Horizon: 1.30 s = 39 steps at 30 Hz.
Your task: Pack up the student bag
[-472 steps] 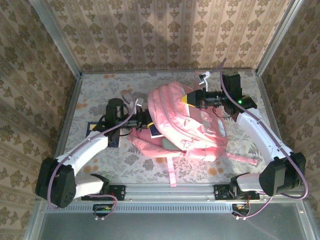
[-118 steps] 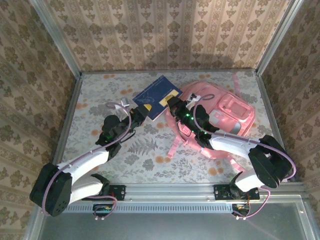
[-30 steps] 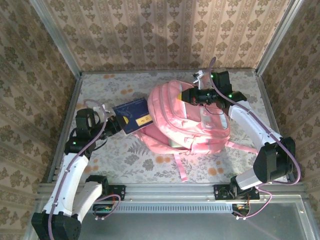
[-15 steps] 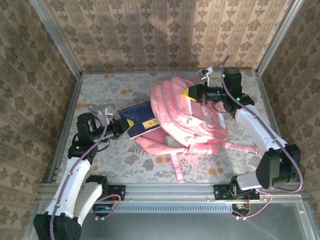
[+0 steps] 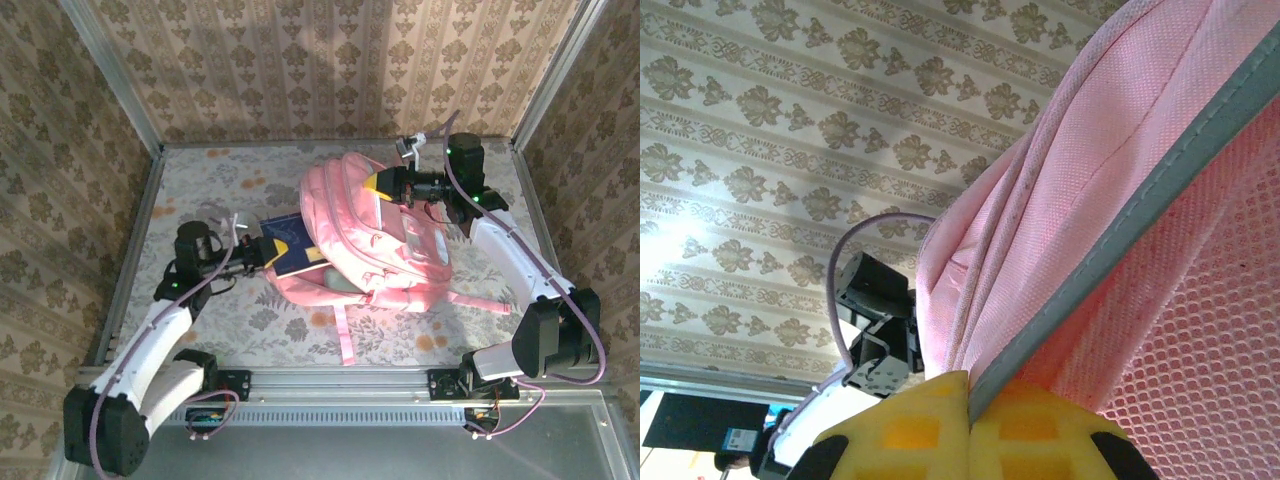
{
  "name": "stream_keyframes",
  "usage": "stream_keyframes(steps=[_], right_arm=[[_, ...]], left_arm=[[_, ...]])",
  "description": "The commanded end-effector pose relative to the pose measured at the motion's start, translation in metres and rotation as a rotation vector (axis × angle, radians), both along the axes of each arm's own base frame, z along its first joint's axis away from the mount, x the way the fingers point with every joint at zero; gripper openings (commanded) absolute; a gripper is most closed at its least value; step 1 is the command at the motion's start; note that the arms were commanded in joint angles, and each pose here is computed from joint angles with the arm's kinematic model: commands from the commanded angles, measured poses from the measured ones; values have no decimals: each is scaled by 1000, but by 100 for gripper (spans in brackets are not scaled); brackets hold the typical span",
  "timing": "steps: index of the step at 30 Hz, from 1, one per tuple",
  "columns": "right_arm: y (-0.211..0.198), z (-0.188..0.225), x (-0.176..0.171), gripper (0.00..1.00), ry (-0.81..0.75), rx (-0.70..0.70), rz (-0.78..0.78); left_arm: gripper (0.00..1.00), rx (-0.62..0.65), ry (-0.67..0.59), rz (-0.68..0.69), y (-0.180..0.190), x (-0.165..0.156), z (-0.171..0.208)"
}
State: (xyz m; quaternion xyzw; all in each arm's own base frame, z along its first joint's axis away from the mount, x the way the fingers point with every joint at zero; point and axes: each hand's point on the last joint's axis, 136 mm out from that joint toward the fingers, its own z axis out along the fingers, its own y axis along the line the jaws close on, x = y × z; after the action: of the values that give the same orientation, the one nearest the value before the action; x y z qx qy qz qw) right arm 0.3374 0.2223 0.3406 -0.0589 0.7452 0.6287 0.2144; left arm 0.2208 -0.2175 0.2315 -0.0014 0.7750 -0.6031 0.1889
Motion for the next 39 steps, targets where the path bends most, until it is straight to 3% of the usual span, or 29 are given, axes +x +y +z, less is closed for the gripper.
stream_keyframes(steps=[1, 13, 25, 27, 29, 32, 39], right_arm=[[4, 65, -35, 0, -281, 71, 105], [3, 71, -39, 0, -304, 77, 96], [3, 60, -29, 0, -284, 67, 44], [3, 57, -28, 0, -282, 63, 39], [2, 56, -27, 0, -282, 58, 32], [0, 55, -25, 0, -279, 51, 18], [-7, 50, -19, 0, -293, 20, -47]], left_arm=[[0, -23, -148, -47, -20, 8, 27], [0, -24, -163, -144, -96, 40, 2], [2, -120, -43, -194, -174, 64, -36], [6, -133, -26, -227, -191, 60, -40], [22, -116, -7, -241, -201, 58, -48], [38, -71, 6, -200, -192, 61, -60], [55, 1, -14, -125, -151, 64, -55]])
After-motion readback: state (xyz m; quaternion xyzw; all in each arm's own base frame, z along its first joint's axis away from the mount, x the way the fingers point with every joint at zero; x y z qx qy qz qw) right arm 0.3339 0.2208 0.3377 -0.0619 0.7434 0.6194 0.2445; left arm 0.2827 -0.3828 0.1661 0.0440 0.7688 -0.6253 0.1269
